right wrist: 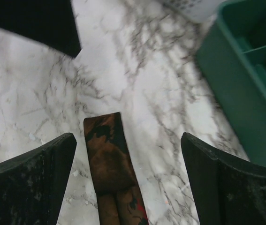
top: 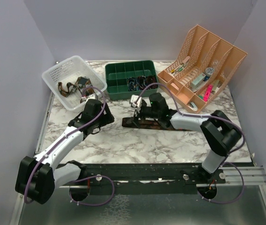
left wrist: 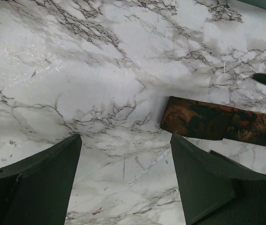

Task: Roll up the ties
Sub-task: Roll the tie at the center of the board.

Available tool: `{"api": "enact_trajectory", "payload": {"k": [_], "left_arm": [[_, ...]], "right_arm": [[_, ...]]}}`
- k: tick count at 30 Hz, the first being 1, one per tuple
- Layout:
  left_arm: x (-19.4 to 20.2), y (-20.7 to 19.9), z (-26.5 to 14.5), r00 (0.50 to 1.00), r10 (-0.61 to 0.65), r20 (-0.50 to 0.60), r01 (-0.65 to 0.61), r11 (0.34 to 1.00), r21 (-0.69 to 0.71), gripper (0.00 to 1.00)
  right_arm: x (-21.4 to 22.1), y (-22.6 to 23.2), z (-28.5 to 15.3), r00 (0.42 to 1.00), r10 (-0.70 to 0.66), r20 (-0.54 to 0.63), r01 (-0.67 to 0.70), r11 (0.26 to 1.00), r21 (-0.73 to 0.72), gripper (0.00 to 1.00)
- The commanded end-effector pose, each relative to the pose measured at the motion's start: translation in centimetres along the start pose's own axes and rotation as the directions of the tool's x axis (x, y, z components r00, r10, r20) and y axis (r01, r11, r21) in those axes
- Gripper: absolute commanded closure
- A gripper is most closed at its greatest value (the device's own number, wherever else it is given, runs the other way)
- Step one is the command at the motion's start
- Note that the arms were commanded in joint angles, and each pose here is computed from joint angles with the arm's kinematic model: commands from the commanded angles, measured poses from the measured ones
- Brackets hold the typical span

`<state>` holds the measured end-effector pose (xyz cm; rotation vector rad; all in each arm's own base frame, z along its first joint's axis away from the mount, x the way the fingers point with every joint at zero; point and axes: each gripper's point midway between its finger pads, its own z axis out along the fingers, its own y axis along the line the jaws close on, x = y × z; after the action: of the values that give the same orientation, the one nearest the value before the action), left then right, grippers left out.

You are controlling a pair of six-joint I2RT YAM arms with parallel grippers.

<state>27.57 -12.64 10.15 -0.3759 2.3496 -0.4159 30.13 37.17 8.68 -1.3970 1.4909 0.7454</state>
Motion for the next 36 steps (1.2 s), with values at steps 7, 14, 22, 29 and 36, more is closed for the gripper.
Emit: {"api": "enact_trajectory", "payload": {"k": [7,14,22,29,36], "left_arm": [[0.2,-0.8,1.0,1.0,-0.006,-0.014,0.007,0.998,0.062,0.19],[0.8,-1.2,2.0,0.998,-0.022,-0.056,0.027,0.996,0.091,0.19],[1.5,-1.9,2.7,0.995,-0.037,-0.088,0.049,0.989,0.138,0.19],[2.1,-2.7,3.3,0.993,-0.039,-0.114,0.061,0.979,0.194,0.2],[2.3,-3.3,3.8,0.993,-0.021,-0.119,0.048,0.972,0.229,0.2]], "right_arm": [[-4.3,-2.6,-6.1,0.753,0.642,0.143,-0.647,0.682,0.34,0.0],[-2.2,1.1,-5.9,0.452,0.882,0.133,-0.868,0.4,0.295,0.52],[-1.1,2.2,-3.4,0.375,0.926,0.04,-0.901,0.354,0.251,0.71],[1.0,1.5,-2.2,0.35,0.936,0.027,-0.891,0.324,0.318,0.71],[2.3,1.2,-2.4,0.352,0.936,0.024,-0.87,0.317,0.377,0.72]]}}
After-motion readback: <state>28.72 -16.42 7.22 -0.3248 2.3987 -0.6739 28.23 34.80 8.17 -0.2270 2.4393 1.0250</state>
